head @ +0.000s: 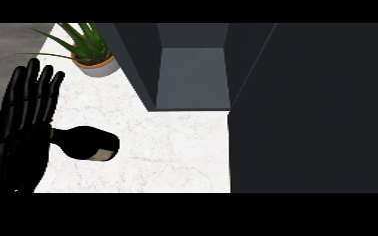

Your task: Pick up the wine, place it into the cabinet and close the cabinet

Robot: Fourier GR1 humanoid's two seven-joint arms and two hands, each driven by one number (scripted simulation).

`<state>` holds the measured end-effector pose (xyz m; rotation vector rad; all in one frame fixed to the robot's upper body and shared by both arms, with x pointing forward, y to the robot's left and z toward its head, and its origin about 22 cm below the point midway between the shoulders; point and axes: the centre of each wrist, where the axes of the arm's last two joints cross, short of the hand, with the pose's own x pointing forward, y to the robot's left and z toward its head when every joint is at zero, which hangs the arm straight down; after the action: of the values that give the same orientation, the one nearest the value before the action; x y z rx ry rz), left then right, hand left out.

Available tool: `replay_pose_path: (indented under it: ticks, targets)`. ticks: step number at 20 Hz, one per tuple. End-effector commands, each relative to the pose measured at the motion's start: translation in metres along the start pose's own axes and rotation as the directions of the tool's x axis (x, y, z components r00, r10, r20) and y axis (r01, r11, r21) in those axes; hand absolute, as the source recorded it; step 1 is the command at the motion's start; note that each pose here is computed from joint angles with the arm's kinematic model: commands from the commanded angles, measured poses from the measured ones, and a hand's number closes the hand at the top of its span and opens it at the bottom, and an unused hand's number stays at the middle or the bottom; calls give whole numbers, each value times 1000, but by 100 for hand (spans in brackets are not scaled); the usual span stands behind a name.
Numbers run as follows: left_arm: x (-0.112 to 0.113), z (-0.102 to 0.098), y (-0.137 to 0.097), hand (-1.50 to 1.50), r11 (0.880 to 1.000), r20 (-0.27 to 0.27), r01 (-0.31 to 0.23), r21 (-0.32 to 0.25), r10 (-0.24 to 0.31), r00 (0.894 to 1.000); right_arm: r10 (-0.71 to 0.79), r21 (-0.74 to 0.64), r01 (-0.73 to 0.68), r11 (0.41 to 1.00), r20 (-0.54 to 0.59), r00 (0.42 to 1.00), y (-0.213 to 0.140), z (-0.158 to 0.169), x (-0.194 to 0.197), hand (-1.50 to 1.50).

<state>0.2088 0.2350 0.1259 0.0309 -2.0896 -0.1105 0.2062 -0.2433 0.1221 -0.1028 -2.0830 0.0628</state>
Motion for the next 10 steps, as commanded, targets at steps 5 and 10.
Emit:
replay_pose_path:
  ticks: [5, 10]
  targets:
    - [10, 26, 23, -150, 895, 63, -261, -361, 303, 951, -43, 54, 43, 998, 1, 999, 3, 21, 22, -150]
    - [-11, 66, 18, -150, 694, -218, -593, -408, 556, 802, -128, 232, 153, 960, -120, 984, 20, 32, 16, -150]
